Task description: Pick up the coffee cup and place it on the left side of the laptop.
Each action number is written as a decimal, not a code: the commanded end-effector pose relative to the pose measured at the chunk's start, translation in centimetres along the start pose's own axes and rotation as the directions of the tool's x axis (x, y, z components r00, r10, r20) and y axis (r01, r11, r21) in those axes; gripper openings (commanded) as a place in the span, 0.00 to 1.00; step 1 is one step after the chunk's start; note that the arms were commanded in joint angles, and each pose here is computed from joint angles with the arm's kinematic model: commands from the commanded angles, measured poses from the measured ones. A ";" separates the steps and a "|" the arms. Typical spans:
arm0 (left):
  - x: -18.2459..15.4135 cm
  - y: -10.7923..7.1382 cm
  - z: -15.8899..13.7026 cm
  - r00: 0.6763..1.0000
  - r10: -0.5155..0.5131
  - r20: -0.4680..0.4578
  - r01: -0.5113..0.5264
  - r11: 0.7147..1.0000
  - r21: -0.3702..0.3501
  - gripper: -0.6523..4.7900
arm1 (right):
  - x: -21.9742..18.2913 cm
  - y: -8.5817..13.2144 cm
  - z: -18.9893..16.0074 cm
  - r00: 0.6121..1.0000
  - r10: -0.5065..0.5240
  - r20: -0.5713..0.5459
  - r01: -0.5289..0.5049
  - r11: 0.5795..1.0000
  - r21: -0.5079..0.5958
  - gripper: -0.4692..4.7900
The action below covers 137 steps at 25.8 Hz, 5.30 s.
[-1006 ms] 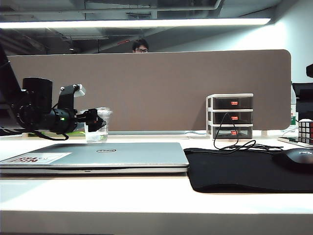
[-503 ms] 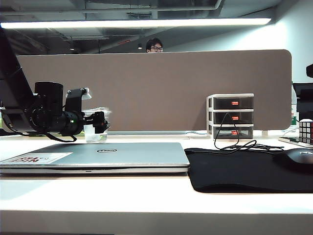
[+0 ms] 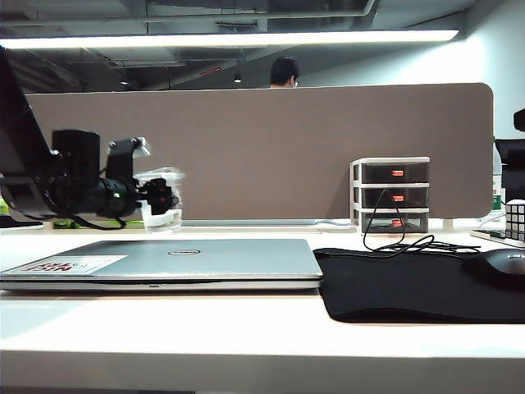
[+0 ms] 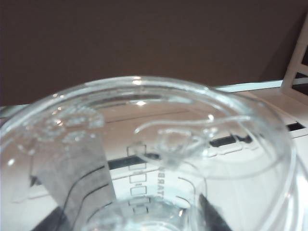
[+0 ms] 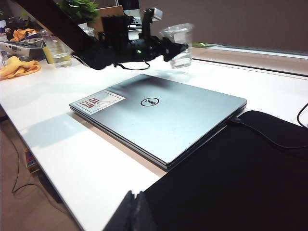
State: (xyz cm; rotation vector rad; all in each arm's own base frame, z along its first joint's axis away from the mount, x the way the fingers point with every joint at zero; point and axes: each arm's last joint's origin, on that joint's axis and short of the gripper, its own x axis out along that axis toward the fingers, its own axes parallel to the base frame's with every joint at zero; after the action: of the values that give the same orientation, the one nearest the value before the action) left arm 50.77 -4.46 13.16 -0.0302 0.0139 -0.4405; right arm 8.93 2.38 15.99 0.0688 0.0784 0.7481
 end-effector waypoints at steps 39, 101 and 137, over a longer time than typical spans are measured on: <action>-20.3 4.1 -2.1 0.978 0.206 -0.024 -0.202 0.971 0.129 0.81 | 0.0 0.0 -0.1 1.000 0.009 0.004 -0.009 1.000 -0.007 0.09; -37.9 -10.3 6.6 0.944 0.002 0.331 0.037 0.993 -0.113 0.11 | -0.2 -1.0 0.3 0.935 -0.350 0.051 0.351 0.936 -0.008 0.09; -39.4 -12.9 3.3 0.883 0.460 0.087 -0.465 0.884 0.048 0.11 | -0.6 -1.7 0.9 0.791 -0.598 0.129 0.609 0.789 -0.075 0.09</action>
State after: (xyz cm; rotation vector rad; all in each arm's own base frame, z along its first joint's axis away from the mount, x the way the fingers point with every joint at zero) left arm 9.70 0.70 17.04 0.0158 -0.0525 0.0167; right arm 9.70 0.74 16.60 -0.0272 -0.0083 0.1182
